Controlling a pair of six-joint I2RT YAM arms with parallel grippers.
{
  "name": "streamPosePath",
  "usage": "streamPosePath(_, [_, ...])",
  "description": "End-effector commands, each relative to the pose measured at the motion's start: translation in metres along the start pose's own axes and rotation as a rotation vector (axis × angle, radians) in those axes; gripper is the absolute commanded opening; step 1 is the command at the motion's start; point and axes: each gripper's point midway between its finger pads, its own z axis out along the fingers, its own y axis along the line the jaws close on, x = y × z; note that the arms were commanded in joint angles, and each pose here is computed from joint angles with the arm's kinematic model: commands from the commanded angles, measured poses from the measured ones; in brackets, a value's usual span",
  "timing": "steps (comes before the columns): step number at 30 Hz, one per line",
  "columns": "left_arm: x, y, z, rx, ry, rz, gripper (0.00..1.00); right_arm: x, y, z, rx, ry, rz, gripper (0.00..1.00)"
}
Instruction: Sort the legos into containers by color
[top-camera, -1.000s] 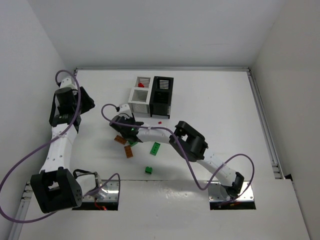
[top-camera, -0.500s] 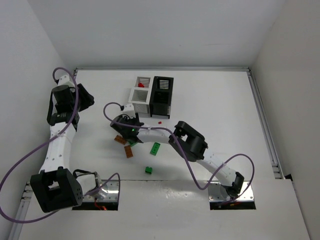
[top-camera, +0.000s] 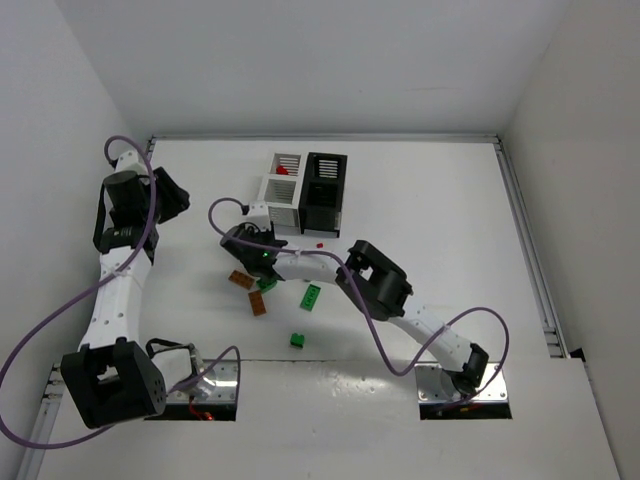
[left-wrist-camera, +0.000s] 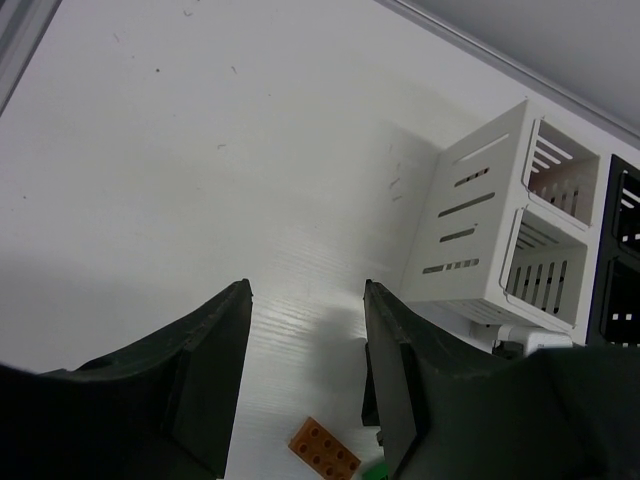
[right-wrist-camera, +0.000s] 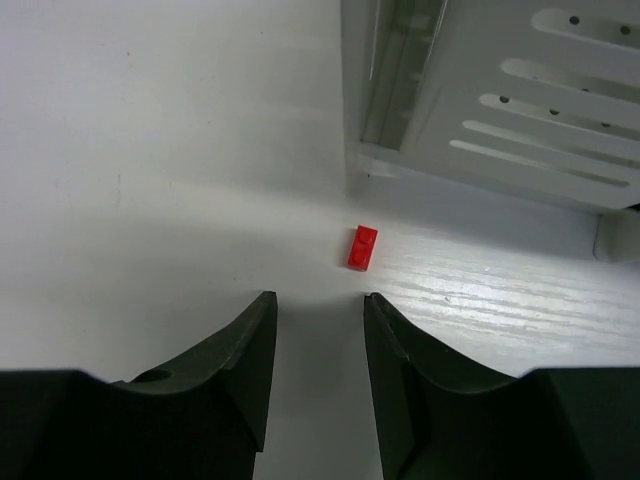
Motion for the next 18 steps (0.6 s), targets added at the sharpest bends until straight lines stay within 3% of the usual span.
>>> streamPosePath(1, [-0.009, -0.002, -0.004, 0.017, -0.037, -0.013, 0.55, 0.055, -0.022, 0.022, 0.028, 0.152, -0.039, 0.40])
streamPosePath(18, [-0.003, -0.003, 0.010, 0.024, 0.002, -0.047, 0.55, 0.060, -0.034, 0.036, 0.007, 0.258, 0.051, 0.36])
